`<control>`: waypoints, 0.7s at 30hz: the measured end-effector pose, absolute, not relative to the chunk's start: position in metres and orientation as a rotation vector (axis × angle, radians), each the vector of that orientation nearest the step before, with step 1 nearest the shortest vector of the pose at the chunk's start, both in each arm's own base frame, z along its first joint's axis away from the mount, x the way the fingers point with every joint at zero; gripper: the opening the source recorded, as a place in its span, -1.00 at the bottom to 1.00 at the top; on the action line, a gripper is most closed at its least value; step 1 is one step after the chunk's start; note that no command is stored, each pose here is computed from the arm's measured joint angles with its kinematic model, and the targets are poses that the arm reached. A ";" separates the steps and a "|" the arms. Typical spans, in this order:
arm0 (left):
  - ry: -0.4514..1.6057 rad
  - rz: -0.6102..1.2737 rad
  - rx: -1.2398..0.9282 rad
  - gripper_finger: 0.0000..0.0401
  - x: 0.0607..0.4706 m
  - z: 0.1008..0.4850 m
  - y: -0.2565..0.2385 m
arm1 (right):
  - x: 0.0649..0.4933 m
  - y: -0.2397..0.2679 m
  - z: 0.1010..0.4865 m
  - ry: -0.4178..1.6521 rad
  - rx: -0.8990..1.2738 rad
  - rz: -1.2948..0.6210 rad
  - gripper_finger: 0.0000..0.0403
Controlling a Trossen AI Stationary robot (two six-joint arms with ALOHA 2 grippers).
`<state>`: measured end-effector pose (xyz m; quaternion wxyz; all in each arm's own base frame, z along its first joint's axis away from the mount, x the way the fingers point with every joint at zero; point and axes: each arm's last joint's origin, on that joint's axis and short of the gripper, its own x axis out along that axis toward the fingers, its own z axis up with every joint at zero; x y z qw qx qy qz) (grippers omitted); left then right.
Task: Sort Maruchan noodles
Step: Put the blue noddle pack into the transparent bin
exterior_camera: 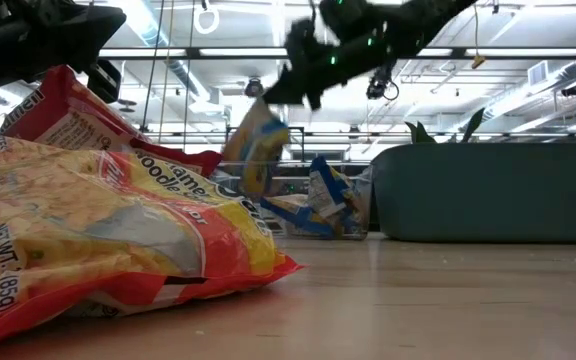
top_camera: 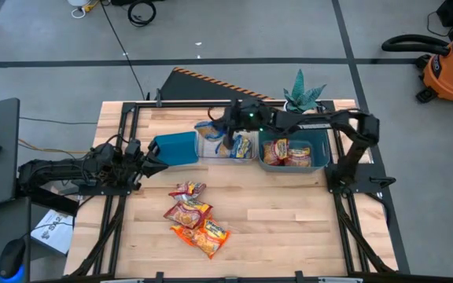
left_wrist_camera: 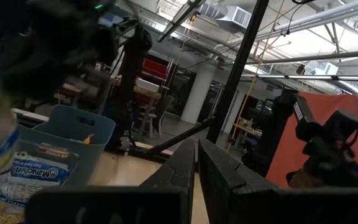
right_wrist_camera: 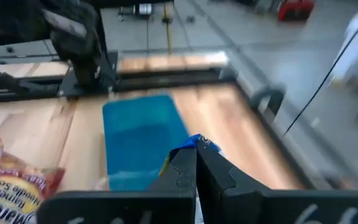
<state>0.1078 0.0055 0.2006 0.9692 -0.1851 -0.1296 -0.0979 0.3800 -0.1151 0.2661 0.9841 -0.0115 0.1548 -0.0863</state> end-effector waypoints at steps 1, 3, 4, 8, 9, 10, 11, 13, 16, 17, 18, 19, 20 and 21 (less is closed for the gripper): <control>-0.262 -0.198 -0.374 -0.86 0.108 0.201 0.006 | 0.382 -0.118 0.258 0.332 0.018 -0.168 -0.98; -0.261 -0.198 -0.374 -0.86 0.108 0.201 0.006 | 0.383 -0.123 0.246 0.384 0.081 -0.172 -0.98; -0.262 -0.197 -0.374 -0.86 0.108 0.201 0.006 | 0.382 -0.124 0.242 0.411 0.099 -0.177 -0.98; -0.262 -0.198 -0.374 -0.86 0.108 0.201 0.006 | 0.376 -0.130 0.232 0.517 0.123 -0.239 -0.98; -0.260 -0.198 -0.375 -0.86 0.108 0.200 0.006 | 0.374 -0.131 0.230 0.545 0.125 -0.259 -0.97; -0.261 -0.197 -0.374 -0.86 0.108 0.201 0.006 | 0.372 -0.132 0.228 0.566 0.134 -0.273 -0.96; -0.262 -0.198 -0.374 -0.86 0.108 0.201 0.006 | 0.371 -0.133 0.227 0.587 0.148 -0.284 -0.96; -0.261 -0.197 -0.374 -0.86 0.108 0.200 0.006 | 0.367 -0.133 0.222 0.639 0.182 -0.295 -0.95; -0.261 -0.197 -0.374 -0.86 0.108 0.201 0.006 | 0.361 -0.134 0.216 0.720 0.211 -0.303 -0.93; -0.261 -0.198 -0.374 -0.86 0.108 0.201 0.006 | 0.360 -0.134 0.214 0.742 0.217 -0.305 -0.93; -0.262 -0.197 -0.374 -0.86 0.108 0.201 0.006 | 0.358 -0.134 0.213 0.762 0.224 -0.307 -0.93; -0.261 -0.197 -0.374 -0.86 0.108 0.201 0.006 | 0.356 -0.134 0.213 0.779 0.235 -0.306 -0.93; -0.261 -0.198 -0.374 -0.86 0.108 0.201 0.006 | 0.355 -0.134 0.213 0.789 0.243 -0.303 -0.93; -0.262 -0.197 -0.374 -0.86 0.108 0.201 0.006 | 0.354 -0.134 0.213 0.793 0.246 -0.300 -0.92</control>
